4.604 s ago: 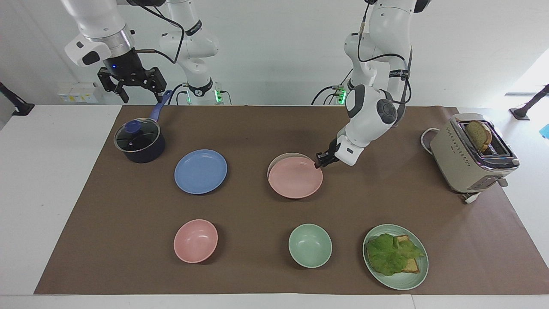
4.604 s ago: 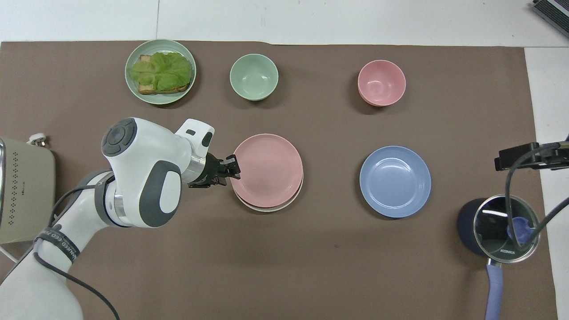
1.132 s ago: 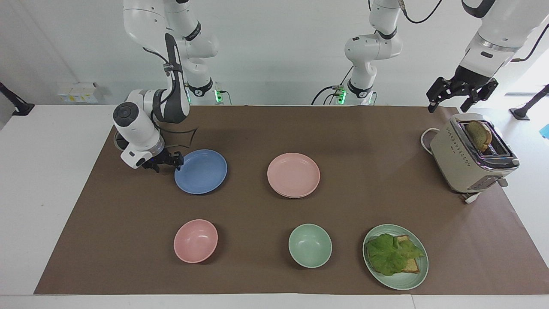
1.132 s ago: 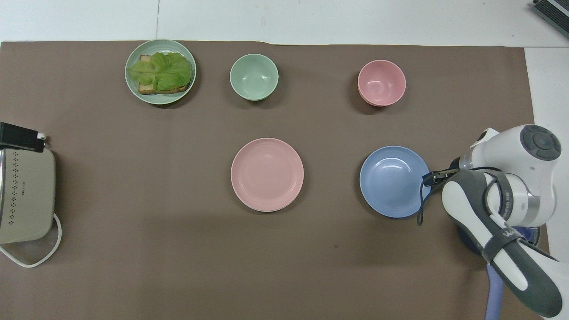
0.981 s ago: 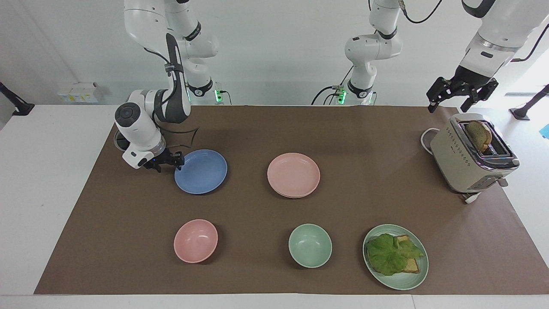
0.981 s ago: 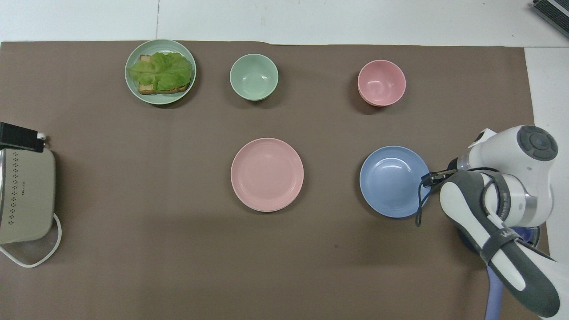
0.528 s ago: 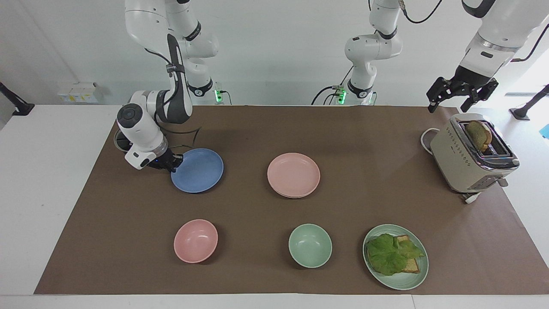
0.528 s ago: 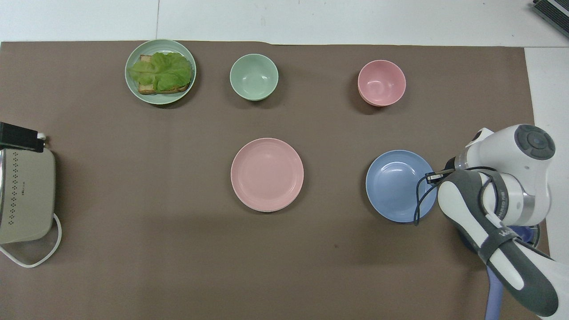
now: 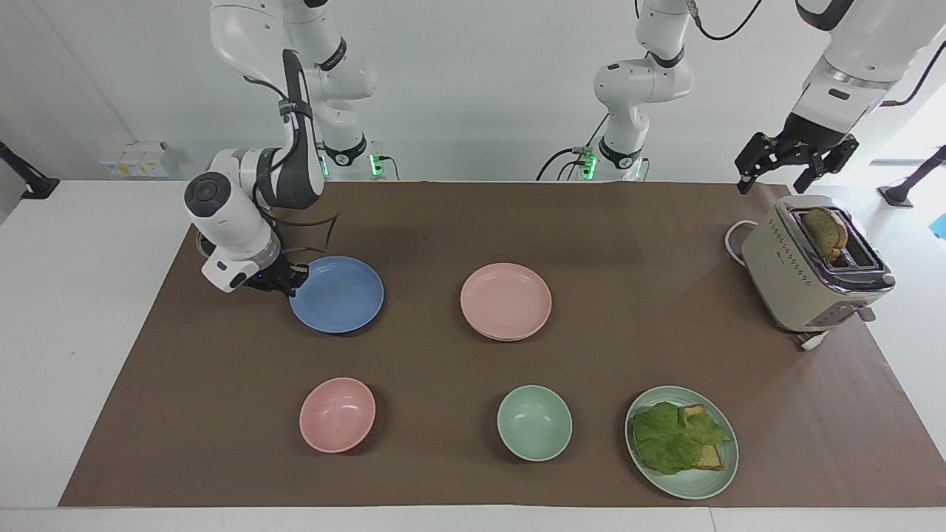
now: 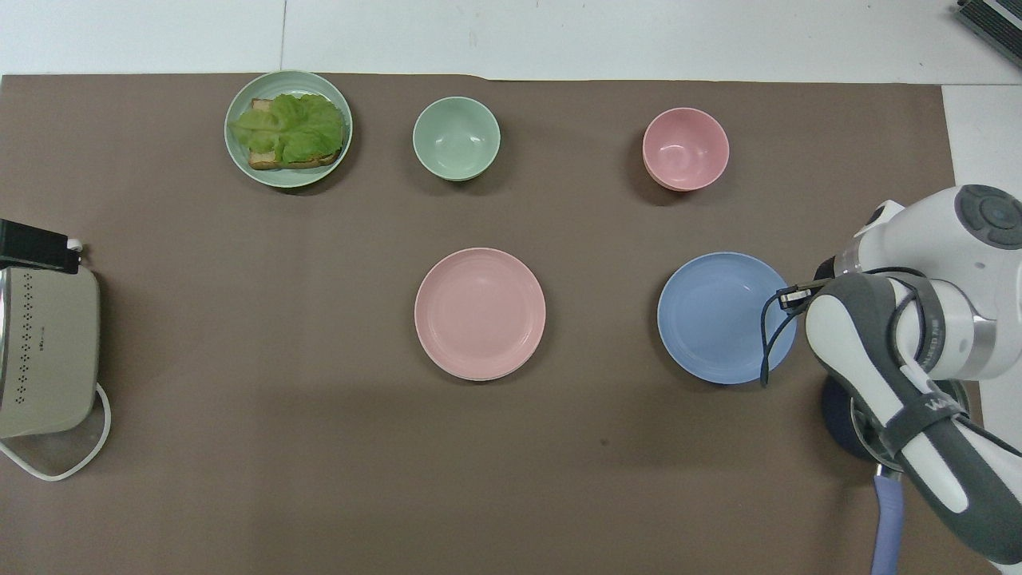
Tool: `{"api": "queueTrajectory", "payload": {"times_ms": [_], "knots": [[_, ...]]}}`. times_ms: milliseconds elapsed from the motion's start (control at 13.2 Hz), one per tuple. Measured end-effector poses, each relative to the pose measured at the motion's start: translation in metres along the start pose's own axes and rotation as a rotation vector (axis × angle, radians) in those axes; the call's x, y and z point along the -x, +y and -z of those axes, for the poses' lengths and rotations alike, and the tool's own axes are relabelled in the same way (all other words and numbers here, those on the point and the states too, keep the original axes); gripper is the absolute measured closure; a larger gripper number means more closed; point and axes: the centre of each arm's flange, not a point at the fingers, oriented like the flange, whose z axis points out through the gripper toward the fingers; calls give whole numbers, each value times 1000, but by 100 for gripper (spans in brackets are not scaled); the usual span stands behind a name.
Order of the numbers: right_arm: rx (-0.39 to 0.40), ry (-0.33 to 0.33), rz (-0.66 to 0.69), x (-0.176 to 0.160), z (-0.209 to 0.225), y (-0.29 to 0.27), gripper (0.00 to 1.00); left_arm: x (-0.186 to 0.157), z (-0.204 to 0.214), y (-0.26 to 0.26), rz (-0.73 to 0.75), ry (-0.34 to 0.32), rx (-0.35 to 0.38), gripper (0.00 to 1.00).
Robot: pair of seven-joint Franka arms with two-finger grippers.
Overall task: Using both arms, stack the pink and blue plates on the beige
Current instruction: 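Lift the blue plate with the right gripper and carry it onto the pink plate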
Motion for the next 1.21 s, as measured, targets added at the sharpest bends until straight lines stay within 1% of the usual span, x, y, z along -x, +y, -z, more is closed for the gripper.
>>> {"api": "queueTrajectory", "payload": {"times_ms": [151, 377, 528, 830, 1057, 1208], "knots": [[-30, 16, -10, -2, 26, -2, 96, 0, 0, 0, 0, 0, 0, 0], [-113, 29, -8, 0, 78, -14, 96, 0, 0, 0, 0, 0, 0, 0], [-133, 46, 23, -4, 98, -36, 96, 0, 0, 0, 0, 0, 0, 0], [-127, 43, 3, -11, 97, -113, 96, 0, 0, 0, 0, 0, 0, 0], [-124, 74, -42, -15, 91, -188, 96, 0, 0, 0, 0, 0, 0, 0], [-127, 96, -68, -16, 80, -239, 96, 0, 0, 0, 0, 0, 0, 0]]}}
